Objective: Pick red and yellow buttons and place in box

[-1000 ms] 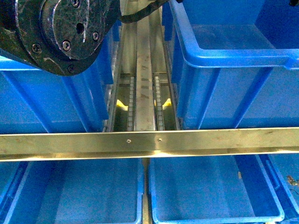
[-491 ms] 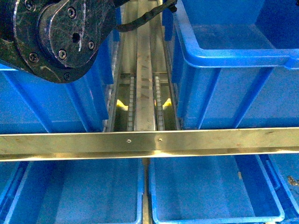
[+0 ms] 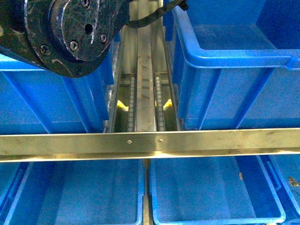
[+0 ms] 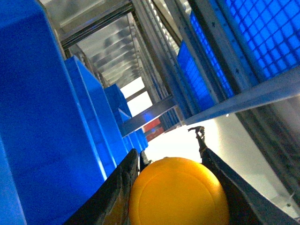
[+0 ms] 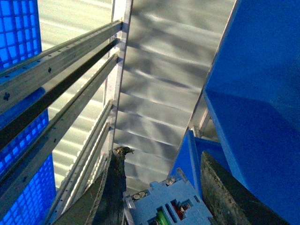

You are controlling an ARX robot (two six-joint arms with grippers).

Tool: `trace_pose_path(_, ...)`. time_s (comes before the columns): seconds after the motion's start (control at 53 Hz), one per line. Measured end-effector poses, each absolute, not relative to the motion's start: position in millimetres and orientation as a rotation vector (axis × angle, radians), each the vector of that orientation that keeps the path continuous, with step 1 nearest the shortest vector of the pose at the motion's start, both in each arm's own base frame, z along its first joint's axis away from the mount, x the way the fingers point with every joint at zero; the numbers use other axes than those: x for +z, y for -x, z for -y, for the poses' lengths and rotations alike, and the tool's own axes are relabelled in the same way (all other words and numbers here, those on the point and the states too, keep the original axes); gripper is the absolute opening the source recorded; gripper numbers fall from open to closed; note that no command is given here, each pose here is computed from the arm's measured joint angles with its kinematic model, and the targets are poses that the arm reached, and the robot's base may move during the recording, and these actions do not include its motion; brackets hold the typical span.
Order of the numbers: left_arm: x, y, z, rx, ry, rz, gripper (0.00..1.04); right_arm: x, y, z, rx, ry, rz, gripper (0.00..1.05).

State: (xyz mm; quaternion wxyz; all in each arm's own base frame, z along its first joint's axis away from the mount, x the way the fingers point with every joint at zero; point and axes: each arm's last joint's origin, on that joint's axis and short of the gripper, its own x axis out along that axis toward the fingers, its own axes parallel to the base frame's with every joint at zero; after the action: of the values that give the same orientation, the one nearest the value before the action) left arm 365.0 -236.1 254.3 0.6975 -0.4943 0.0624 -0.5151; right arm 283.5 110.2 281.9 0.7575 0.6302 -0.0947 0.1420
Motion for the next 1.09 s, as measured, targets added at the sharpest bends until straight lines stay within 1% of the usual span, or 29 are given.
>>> trace_pose_path(0.019,254.3,-364.9,236.4,-1.148,1.101,-0.138,0.45,282.9,-283.2,-108.9,0.307,-1.368,0.214,0.38)
trace_pose_path(0.057,254.0,-365.1,236.4,-1.143,1.093,-0.134,0.52,283.9,-282.9,-107.7,0.306,-1.363,0.218,0.38)
trace_pose_path(0.132,254.0,-365.2,236.3,-1.137,1.086,-0.125,0.63,284.8,-282.0,-104.0,0.3,-1.361,0.229,0.38)
trace_pose_path(0.208,253.1,-366.5,235.0,-1.117,1.077,-0.116,0.77,284.9,-281.4,-98.8,0.287,-1.359,0.241,0.37)
trace_pose_path(0.226,252.8,-366.6,234.8,-1.116,1.075,-0.116,0.79,285.0,-281.2,-97.3,0.286,-1.358,0.243,0.37)
trace_pose_path(0.34,254.1,-364.7,229.6,-1.083,1.046,-0.117,0.98,281.1,-282.2,-89.2,0.255,-1.344,0.251,0.37)
trace_pose_path(0.377,256.3,-363.1,227.1,-1.07,1.035,-0.117,0.98,278.9,-283.2,-84.7,0.234,-1.325,0.254,0.37)
trace_pose_path(0.434,263.1,-359.2,221.6,-1.049,1.012,-0.108,0.96,276.2,-284.7,-78.7,0.208,-1.295,0.253,0.37)
trace_pose_path(0.491,271.2,-353.7,213.9,-1.032,0.981,-0.098,0.97,273.8,-287.3,-70.9,0.174,-1.259,0.252,0.37)
trace_pose_path(0.642,297.4,-332.7,179.4,-1.005,0.886,-0.049,0.97,269.9,-292.6,-53.5,0.111,-1.166,0.25,0.37)
trace_pose_path(0.755,312.4,-308.1,143.0,-0.96,0.784,-0.016,0.97,270.3,-296.2,-43.7,0.069,-1.099,0.244,0.37)
trace_pose_path(0.925,327.2,-262.6,91.8,-0.921,0.689,0.04,0.97,279.8,-299.7,-43.3,0.062,-1.016,0.238,0.37)
trace_pose_path(1.094,317.9,-209.8,51.8,-0.871,0.599,0.028,0.97,291.2,-295.5,-52.8,0.079,-0.945,0.237,0.37)
